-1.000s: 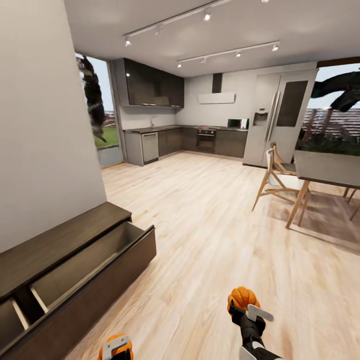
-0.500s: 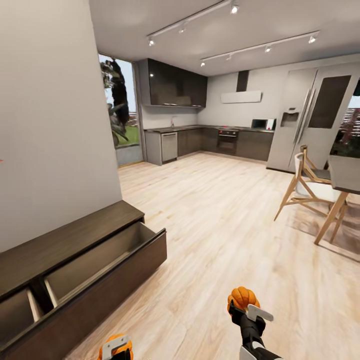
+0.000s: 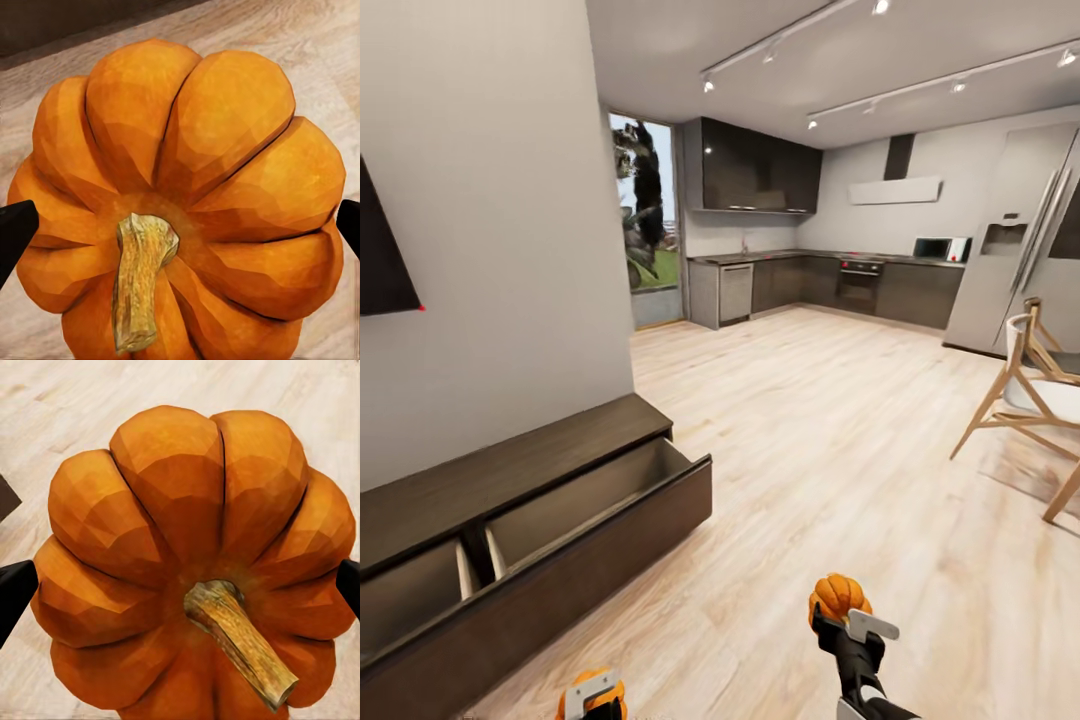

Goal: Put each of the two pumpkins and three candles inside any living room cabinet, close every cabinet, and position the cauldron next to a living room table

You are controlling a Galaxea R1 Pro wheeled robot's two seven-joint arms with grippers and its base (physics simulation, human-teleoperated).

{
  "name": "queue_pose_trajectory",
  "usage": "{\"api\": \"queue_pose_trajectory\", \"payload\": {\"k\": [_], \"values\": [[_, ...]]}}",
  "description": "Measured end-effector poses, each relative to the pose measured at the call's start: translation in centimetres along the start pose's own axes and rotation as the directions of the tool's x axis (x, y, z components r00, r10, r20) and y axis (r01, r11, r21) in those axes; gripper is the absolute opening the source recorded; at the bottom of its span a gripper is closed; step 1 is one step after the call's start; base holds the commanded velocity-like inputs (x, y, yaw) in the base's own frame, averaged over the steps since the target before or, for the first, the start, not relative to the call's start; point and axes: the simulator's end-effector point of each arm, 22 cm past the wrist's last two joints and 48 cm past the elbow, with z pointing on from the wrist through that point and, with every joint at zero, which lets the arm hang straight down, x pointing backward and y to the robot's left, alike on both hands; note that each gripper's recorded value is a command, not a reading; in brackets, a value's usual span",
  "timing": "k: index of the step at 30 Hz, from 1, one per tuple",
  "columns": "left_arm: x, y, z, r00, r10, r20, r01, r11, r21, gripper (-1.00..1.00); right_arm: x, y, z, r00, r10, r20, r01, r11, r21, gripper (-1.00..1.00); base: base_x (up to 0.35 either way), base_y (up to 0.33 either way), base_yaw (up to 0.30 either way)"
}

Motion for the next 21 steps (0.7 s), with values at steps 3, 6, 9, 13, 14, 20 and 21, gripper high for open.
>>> {"api": "queue_pose_trajectory", "payload": {"k": [3,6,9,13,14,20,21], "values": [[-0.1,0.1,0.0,1.0,-0.001,0.003,0.001,1.0,-0.002,-1.0,0.0,0.5,-0.1,0.999,-0.032,0.002,0.032,0.999,-0.02,-1.0,0.0,-0.303,0.275],[-0.1,0.1,0.0,1.0,-0.002,0.005,0.002,1.0,-0.004,-1.0,0.1,0.8,-0.1,0.999,-0.048,0.004,0.048,0.998,-0.032,-1.0,0.0,-0.214,0.275],[-0.2,0.3,0.0,1.0,-0.006,0.006,0.006,1.0,-0.007,-1.0,0.6,1.1,-0.3,0.998,-0.062,-0.005,0.062,0.997,-0.043,-1.0,0.0,-0.147,0.275],[-0.2,0.3,0.0,1.0,-0.008,0.006,0.008,1.0,-0.008,-1.0,0.7,2.0,-0.5,0.996,-0.091,-0.003,0.09,0.994,-0.068,-1.0,0.0,-0.104,0.275],[-0.2,0.4,0.0,1.0,-0.009,0.006,0.009,1.0,-0.009,-1.0,0.8,2.2,-0.5,0.995,-0.096,-0.003,0.095,0.993,-0.073,-1.0,0.0,-0.088,0.275],[-0.2,0.2,0.0,1.0,-0.006,0.006,0.006,1.0,-0.006,-1.0,0.7,2.3,-0.5,0.996,-0.094,-0.001,0.094,0.993,-0.073,-1.0,0.0,-0.07,0.275],[-0.2,0.2,0.0,1.0,-0.005,0.007,0.005,1.0,-0.006,-1.0,0.7,2.3,-0.5,0.995,-0.095,-0.001,0.095,0.993,-0.074,-1.0,0.0,-0.018,0.275]]}}
